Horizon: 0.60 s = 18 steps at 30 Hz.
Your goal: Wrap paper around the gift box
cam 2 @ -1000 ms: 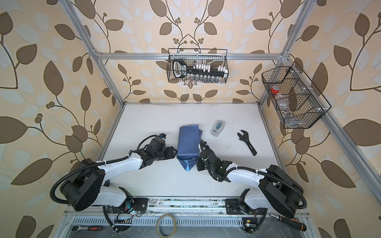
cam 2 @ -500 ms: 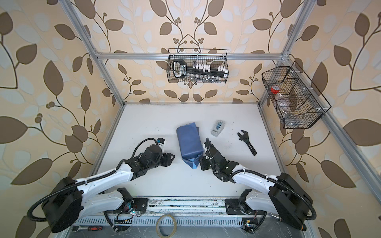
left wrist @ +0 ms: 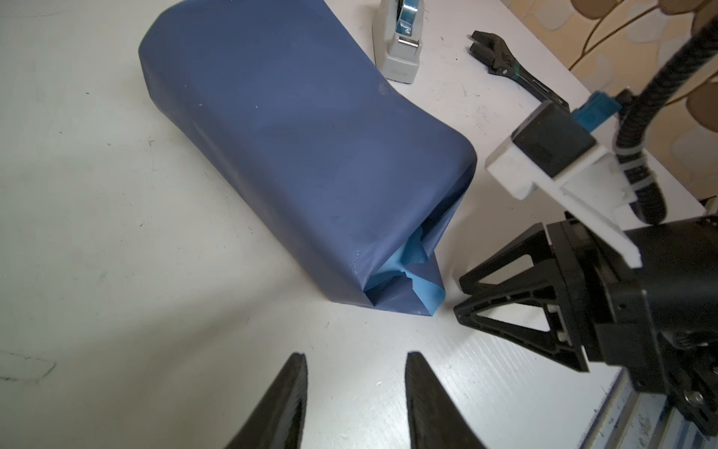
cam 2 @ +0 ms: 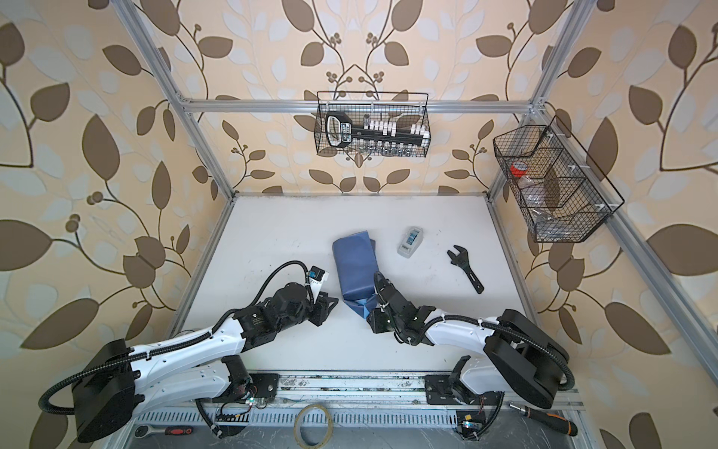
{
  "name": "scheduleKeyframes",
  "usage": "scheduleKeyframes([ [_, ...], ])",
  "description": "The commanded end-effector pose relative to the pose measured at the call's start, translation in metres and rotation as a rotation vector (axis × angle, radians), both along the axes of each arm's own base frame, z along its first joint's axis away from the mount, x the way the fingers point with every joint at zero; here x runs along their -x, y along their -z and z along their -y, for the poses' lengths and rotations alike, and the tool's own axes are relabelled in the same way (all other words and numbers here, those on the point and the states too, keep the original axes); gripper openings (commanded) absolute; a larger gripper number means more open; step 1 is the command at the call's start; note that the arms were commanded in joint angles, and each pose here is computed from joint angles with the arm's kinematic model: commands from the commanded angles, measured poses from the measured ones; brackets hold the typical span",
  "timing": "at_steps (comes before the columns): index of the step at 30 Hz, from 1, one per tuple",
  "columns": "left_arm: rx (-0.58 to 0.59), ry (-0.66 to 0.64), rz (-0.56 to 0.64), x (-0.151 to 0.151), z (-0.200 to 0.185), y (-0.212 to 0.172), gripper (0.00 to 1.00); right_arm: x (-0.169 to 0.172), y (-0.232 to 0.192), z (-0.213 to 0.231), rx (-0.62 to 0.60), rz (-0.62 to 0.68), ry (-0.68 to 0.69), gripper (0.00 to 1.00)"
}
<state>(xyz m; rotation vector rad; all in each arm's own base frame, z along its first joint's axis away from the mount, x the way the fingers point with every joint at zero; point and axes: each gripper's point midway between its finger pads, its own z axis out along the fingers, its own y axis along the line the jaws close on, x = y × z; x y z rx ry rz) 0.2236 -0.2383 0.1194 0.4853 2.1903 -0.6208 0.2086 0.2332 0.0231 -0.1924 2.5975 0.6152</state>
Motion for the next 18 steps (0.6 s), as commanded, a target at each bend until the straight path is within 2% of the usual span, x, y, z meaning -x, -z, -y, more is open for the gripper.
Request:
scheduleKeyframes([
  [1, 0.017, -0.016, 0.062, -0.008, 0.001, -0.015, 0.43, -0.01, -0.002, 0.006, 0.076, 0.04, 0.068, 0.38],
  [8, 0.041, -0.027, 0.07, -0.005, -0.003, -0.016, 0.42, -0.01, 0.004, 0.0, 0.109, 0.051, 0.059, 0.37],
  [18, 0.038, -0.017, 0.079, -0.003, -0.004, -0.02, 0.41, -0.012, 0.013, -0.005, 0.152, 0.061, 0.06, 0.25],
])
